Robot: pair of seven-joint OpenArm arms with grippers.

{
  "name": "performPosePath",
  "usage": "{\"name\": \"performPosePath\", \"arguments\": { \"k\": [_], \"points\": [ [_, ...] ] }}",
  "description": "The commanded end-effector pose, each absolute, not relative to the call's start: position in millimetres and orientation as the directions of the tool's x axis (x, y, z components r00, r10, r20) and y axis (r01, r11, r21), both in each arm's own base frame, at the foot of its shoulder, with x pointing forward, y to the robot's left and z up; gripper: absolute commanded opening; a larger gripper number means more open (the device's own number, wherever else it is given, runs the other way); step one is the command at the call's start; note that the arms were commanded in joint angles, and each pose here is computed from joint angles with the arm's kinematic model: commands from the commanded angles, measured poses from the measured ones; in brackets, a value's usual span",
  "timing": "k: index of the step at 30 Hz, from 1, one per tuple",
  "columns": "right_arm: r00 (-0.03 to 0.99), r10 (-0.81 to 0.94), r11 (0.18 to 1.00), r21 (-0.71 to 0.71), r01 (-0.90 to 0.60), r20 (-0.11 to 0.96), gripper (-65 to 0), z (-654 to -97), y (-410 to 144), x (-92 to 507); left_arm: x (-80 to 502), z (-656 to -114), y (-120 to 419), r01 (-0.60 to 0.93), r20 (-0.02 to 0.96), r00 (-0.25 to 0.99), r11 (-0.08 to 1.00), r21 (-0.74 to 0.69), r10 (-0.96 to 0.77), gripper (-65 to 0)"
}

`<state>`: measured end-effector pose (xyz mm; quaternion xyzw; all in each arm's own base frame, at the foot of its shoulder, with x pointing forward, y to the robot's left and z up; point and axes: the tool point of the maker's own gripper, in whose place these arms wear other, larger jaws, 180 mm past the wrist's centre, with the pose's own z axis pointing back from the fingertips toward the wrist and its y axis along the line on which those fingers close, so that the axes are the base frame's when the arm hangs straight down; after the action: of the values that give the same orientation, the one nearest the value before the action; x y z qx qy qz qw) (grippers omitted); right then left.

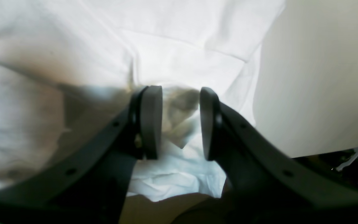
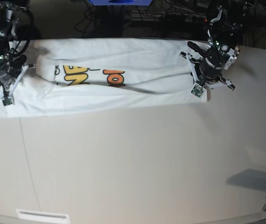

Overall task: Fold the T-shirt properly
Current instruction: 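Drag the folded edge with both grippers to straighten the fold, then open the left gripper and move the right gripper to the shirt's middle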

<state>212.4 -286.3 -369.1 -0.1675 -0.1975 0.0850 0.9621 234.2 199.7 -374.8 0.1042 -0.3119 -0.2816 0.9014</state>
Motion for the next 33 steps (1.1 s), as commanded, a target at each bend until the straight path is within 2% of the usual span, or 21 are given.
{"name": "performPosePath", "arguments": {
  "k": [1, 4, 6, 9, 12, 16, 20, 22, 24, 27, 29, 33],
  "points": [
    [0.9, 0.226, 0.919, -0.387, -0.07, 0.373, -44.8, -358, -297, 217, 242, -363, 204, 0.431, 0.523, 0.621, 0.812, 0.394, -0.584, -54.9],
    [0.9, 0.211, 0.918, -0.393, -0.049, 0.38, -44.8, -355, -304, 216, 240, -363, 206, 0.436, 0.516, 0.621, 0.807, 0.399, -0.59, -45.3],
    [0.899, 0.211, 0.918, -0.394, -0.047, 0.383, -44.8, -354, -304, 218, 240, -361, 205, 0.442, 0.52, 0.612, 0.803, 0.4, -0.595, -42.8],
    [0.898, 0.214, 0.918, -0.394, -0.049, 0.385, -44.8, -354, -304, 218, 242, -356, 202, 0.441, 0.535, 0.601, 0.805, 0.398, -0.594, -42.7],
    [0.898, 0.212, 0.919, -0.392, -0.049, 0.385, -44.8, -355, -303, 218, 241, -355, 184, 0.514, 0.555, 0.539, 0.769, 0.38, -0.634, -42.7],
    [0.898, 0.215, 0.92, -0.388, -0.055, 0.383, -44.8, -356, -301, 218, 230, -354, 145, 0.615, 0.642, 0.441, 0.732, 0.293, -0.627, -43.0],
    [0.898, 0.217, 0.92, -0.388, -0.057, 0.383, -44.8, -357, -301, 218, 235, -346, 123, 0.605, 0.726, 0.405, 0.758, 0.244, -0.556, -43.5],
    [0.897, 0.217, 0.92, -0.388, -0.057, 0.384, -44.8, -356, -301, 219, 244, -340, 129, 0.565, 0.745, 0.408, 0.787, 0.248, -0.528, -47.7],
    [0.897, 0.217, 0.92, -0.388, -0.057, 0.384, -44.8, -356, -301, 219, 257, -332, 140, 0.5, 0.769, 0.416, 0.828, 0.253, -0.486, -64.0],
    [0.897, 0.218, 0.92, -0.388, -0.058, 0.384, -44.8, -357, -300, 219, 268, -321, 168, 0.391, 0.787, 0.438, 0.881, 0.268, -0.434, -65.0],
    [0.897, 0.22, 0.92, -0.386, -0.061, 0.383, -45.1, -357, -299, 219, 267, -324, 195, 0.314, 0.768, 0.496, 0.908, 0.277, -0.406, -65.0],
    [0.896, 0.224, 0.92, -0.387, -0.064, 0.384, -45.1, -356, -299, 219, 273, -325, 220, 0.256, 0.749, 0.535, 0.92, 0.297, -0.391, -65.0]
  ]
}}
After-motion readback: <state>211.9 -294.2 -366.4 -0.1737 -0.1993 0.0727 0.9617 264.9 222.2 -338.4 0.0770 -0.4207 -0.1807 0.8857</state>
